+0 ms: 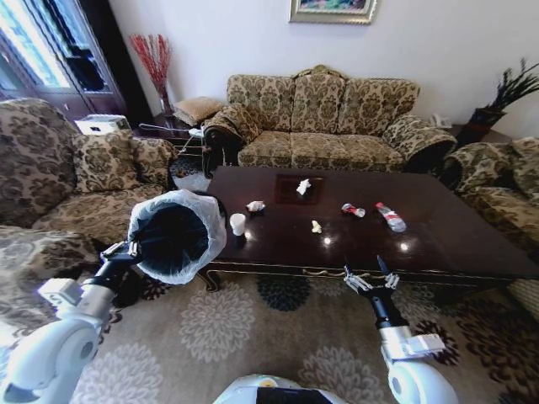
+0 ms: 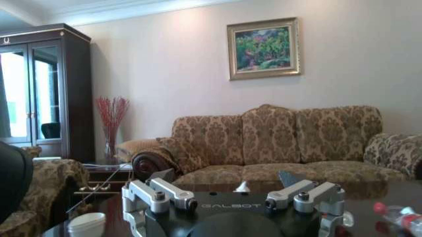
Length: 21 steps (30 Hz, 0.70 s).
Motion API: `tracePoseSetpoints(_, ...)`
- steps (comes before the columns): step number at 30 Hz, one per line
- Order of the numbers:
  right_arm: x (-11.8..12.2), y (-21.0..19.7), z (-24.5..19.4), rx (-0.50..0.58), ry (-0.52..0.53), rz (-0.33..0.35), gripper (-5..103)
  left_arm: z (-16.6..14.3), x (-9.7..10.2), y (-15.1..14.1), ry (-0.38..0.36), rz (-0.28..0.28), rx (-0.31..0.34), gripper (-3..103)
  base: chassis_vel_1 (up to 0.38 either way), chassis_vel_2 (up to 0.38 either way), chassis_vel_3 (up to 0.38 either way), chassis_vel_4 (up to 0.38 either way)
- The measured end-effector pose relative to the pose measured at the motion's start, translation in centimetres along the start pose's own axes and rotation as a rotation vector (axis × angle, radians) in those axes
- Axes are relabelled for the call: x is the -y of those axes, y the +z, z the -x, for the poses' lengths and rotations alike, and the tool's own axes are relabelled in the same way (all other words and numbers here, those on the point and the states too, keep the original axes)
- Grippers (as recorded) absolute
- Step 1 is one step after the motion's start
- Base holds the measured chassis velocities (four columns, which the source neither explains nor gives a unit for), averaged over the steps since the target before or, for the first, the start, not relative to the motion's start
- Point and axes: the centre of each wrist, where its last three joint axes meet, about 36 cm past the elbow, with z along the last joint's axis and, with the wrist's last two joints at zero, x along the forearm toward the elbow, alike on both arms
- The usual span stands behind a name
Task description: Move to the front of the table and place the trash on the table into the trash bin.
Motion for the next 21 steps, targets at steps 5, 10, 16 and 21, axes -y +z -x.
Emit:
tracePoseSetpoints(5, -0.03, 0.01, -0.01, 0.000, 0.002, 0.001, 100, 0.01, -0.01, 0.02, 0.001, 0.000, -0.001, 0, 0.313, 0.305, -0.314, -0.321)
tracePoseSetpoints(10, -0.03, 0.02, -0.01, 0.000, 0.002, 0.001, 100, 0.02, -0.02, 0.04, 0.001, 0.001, -0.002, 0, 0.364, 0.358, -0.362, -0.343)
tracePoseSetpoints(16, -0.04, 0.02, -0.01, 0.000, 0.002, 0.001, 100, 0.02, -0.02, 0.05, 0.001, 0.001, -0.002, 0, 0.340, 0.358, -0.362, -0.362)
tracePoseSetpoints(21, -0.04, 0.02, -0.01, 0.000, 0.002, 0.001, 100, 0.03, -0.04, 0.07, 0.000, 0.001, -0.004, 0, 0.198, 0.198, -0.217, -0.198)
